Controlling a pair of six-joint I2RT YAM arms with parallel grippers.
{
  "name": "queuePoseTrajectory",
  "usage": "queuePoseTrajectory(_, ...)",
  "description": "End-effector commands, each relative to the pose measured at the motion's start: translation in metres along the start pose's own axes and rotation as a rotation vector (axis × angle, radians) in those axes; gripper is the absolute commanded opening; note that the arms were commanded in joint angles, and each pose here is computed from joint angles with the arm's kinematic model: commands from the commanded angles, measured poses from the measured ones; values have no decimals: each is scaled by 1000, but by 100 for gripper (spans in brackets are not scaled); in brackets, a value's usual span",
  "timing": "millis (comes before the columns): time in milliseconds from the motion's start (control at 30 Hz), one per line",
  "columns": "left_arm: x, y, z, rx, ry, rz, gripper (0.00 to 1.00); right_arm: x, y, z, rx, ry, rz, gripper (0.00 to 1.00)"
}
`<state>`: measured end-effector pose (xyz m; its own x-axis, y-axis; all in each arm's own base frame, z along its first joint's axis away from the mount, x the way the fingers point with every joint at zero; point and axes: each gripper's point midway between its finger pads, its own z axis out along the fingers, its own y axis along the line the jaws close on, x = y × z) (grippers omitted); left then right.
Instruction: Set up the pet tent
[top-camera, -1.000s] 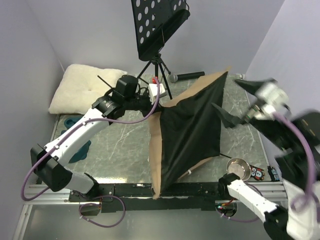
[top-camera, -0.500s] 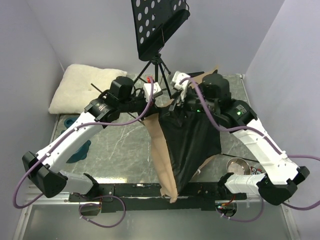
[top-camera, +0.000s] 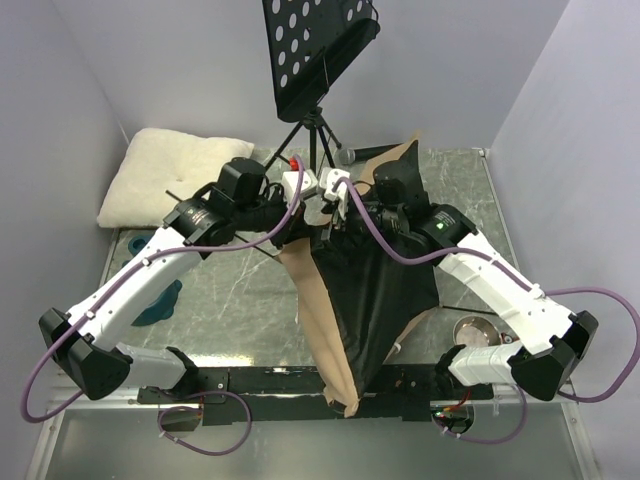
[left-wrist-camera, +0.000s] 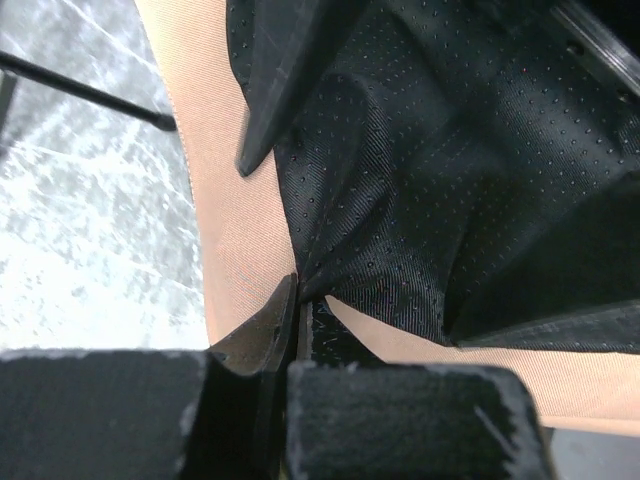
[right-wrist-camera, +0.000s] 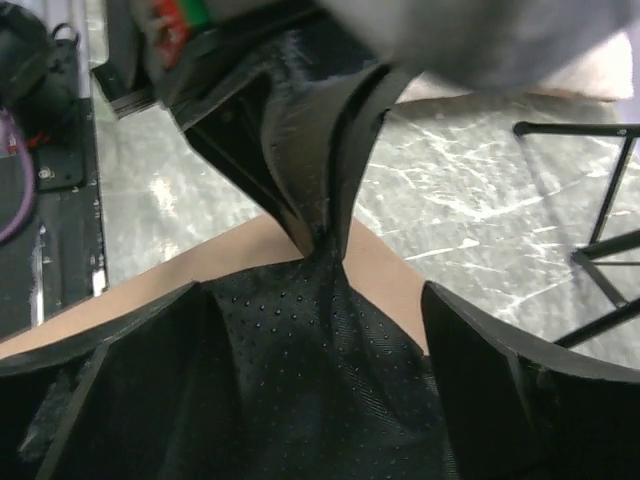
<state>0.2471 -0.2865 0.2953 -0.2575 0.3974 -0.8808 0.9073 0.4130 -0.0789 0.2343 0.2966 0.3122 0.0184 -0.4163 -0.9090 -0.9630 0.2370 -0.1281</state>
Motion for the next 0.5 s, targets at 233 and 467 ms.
queuePoseTrajectory(233, -53, -16, -33, 4, -176, 34, 1, 36, 14, -1, -66, 99, 3, 100)
queuePoseTrajectory(467, -58, -23, -43, 12, -248, 71, 1, 16, 19, -16, -99, -9, 81, 100)
